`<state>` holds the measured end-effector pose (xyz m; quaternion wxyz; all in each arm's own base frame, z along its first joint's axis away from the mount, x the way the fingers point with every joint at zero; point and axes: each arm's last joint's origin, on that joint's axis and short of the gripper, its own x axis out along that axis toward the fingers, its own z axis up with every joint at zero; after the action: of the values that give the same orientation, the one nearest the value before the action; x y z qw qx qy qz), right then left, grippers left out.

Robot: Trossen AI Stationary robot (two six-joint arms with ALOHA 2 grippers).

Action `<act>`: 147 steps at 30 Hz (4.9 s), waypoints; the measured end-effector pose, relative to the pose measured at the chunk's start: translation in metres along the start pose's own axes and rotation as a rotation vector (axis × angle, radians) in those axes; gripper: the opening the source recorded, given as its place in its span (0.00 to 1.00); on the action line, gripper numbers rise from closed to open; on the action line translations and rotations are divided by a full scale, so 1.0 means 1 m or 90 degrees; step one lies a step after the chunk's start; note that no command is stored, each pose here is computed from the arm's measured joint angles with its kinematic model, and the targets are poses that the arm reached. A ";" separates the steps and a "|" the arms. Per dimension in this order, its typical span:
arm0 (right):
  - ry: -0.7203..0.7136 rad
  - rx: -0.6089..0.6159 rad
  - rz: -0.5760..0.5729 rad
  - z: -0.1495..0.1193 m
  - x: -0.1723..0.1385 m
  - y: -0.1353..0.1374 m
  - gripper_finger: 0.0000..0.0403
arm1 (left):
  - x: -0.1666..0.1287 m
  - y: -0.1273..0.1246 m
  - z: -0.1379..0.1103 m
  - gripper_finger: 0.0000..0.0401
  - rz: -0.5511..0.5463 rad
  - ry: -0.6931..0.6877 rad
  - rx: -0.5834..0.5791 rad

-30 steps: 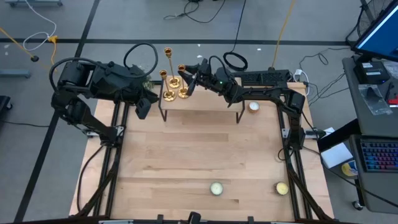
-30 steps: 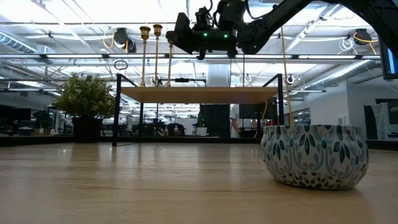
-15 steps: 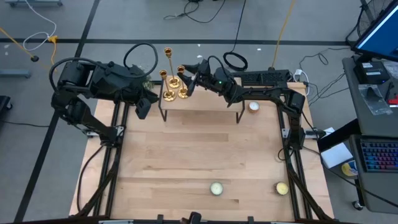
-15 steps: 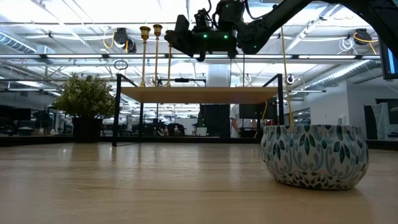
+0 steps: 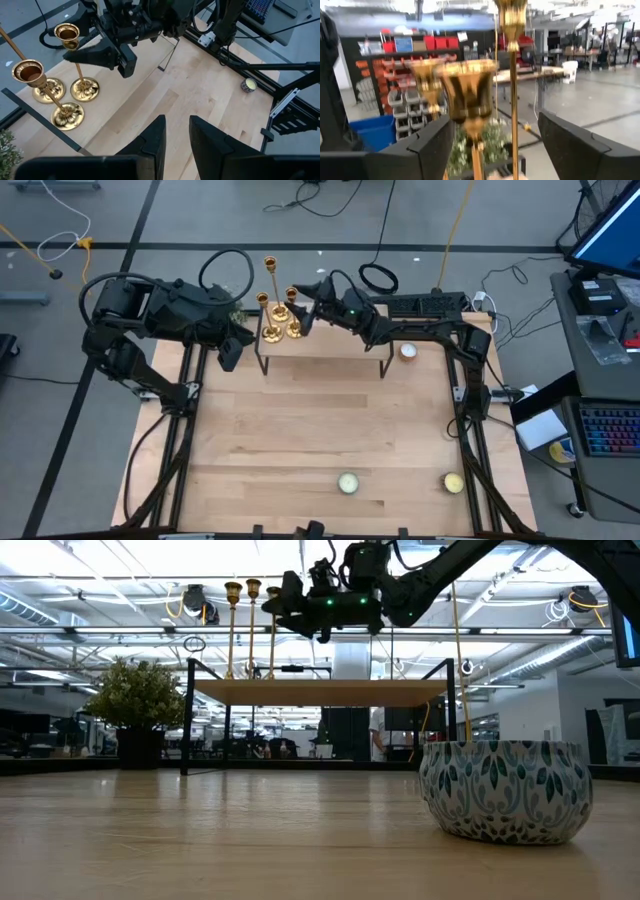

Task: Pick & Place candle stick holders
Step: Put the gold candle holder on the shelf, then put the orange scented candle on the shelf

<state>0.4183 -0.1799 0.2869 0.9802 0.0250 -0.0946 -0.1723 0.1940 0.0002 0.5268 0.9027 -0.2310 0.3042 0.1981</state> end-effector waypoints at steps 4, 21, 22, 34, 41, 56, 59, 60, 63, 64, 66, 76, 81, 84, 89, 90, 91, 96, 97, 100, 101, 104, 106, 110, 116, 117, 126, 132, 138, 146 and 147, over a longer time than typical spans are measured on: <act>0.020 -0.009 -0.001 0.004 -0.002 0.001 0.73 | 0.000 0.000 0.000 0.21 0.000 0.000 0.000; 0.034 -0.019 0.005 0.003 -0.003 0.004 0.76 | 0.000 0.000 0.000 0.21 0.000 0.000 0.000; 0.035 -0.019 0.005 0.003 -0.003 0.004 0.76 | 0.000 0.000 0.000 0.21 0.000 0.000 0.000; 0.051 -0.037 0.001 0.007 -0.005 0.004 0.76 | 0.000 0.000 0.000 0.21 0.000 0.000 0.006; 0.145 -0.087 0.002 0.024 -0.019 0.007 0.76 | 0.000 0.000 0.000 0.21 0.000 0.000 0.019; 0.523 -0.156 -0.044 0.087 -0.121 0.017 0.76 | 0.002 -0.001 0.001 0.21 0.009 -0.002 0.090; 0.562 -0.140 -0.112 0.104 -0.148 0.019 0.76 | 0.004 -0.001 0.001 0.21 0.031 -0.011 0.112; 0.572 -0.130 -0.136 0.109 -0.157 0.019 0.75 | 0.005 0.000 0.002 0.21 0.036 -0.013 0.118; 0.597 -0.088 -0.198 0.123 -0.184 0.020 0.75 | 0.010 -0.002 0.004 0.21 0.063 -0.025 0.138; 0.608 -0.071 -0.217 0.127 -0.192 0.020 0.75 | 0.011 -0.003 0.005 0.21 0.070 -0.027 0.143; 0.625 -0.039 -0.251 0.133 -0.208 0.020 0.75 | 0.016 -0.004 0.005 0.21 0.075 -0.024 0.153; 0.804 0.146 -0.305 0.136 -0.263 0.026 0.75 | 0.040 -0.015 0.010 0.21 0.076 -0.012 0.164; 0.884 0.216 -0.303 0.135 -0.276 0.029 0.75 | 0.047 -0.018 0.011 0.21 0.082 -0.004 0.168; 0.874 0.200 -0.328 0.135 -0.276 0.028 0.75 | 0.046 -0.017 0.011 0.21 0.083 -0.006 0.167; 0.819 0.154 -0.375 0.134 -0.266 0.024 0.75 | 0.049 -0.018 0.011 0.21 0.086 -0.002 0.163; 0.815 0.153 -0.373 0.133 -0.263 0.023 0.75 | 0.049 -0.018 0.011 0.21 0.084 -0.002 0.159; 0.814 0.150 -0.370 0.132 -0.260 0.022 0.75 | 0.048 -0.018 0.011 0.21 0.081 -0.002 0.159; 0.840 0.128 -0.409 0.121 -0.250 0.014 0.75 | 0.049 -0.019 0.010 0.21 0.071 0.003 0.156; 0.849 0.124 -0.423 0.116 -0.249 0.011 0.75 | 0.049 -0.019 0.010 0.21 0.071 0.004 0.156; 0.893 0.127 -0.452 0.097 -0.251 0.000 0.75 | 0.048 -0.019 0.010 0.21 0.070 0.003 0.155; 0.908 0.128 -0.462 0.089 -0.253 -0.004 0.75 | 0.048 -0.019 0.010 0.21 0.070 0.003 0.155; 0.937 0.139 -0.491 0.064 -0.259 -0.016 0.75 | 0.048 -0.019 0.010 0.21 0.069 0.004 0.159; 0.944 0.141 -0.499 0.050 -0.262 -0.023 0.75 | 0.048 -0.019 0.010 0.21 0.069 0.004 0.159; 0.954 0.123 -0.485 0.028 -0.266 -0.032 0.75 | 0.048 -0.019 0.010 0.21 0.070 0.004 0.159; 0.953 0.080 -0.442 0.012 -0.266 -0.035 0.75 | 0.048 -0.019 0.010 0.21 0.070 0.004 0.152; 0.943 0.074 -0.435 0.012 -0.264 -0.036 0.75 | 0.048 -0.019 0.010 0.21 0.070 0.003 0.147; 0.896 0.018 -0.382 0.013 -0.255 -0.039 0.78 | 0.048 -0.019 0.010 0.21 0.070 0.002 0.128; 0.900 0.008 -0.372 0.013 -0.255 -0.038 0.88 | 0.048 -0.019 0.010 0.21 0.070 0.002 0.125; 0.901 0.003 -0.366 0.013 -0.254 -0.038 0.98 | 0.048 -0.019 0.010 0.21 0.070 0.002 0.125; 0.906 -0.019 -0.350 0.013 -0.254 -0.039 0.98 | 0.048 -0.019 0.010 0.21 0.070 0.002 0.125; 0.909 -0.031 -0.340 0.013 -0.254 -0.039 0.98 | 0.048 -0.019 0.010 0.21 0.070 0.002 0.125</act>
<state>0.1685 -0.1294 0.2517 0.7286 0.1309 0.5756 -0.3475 0.2435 0.0010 0.5087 0.9083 -0.1249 0.3359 0.2159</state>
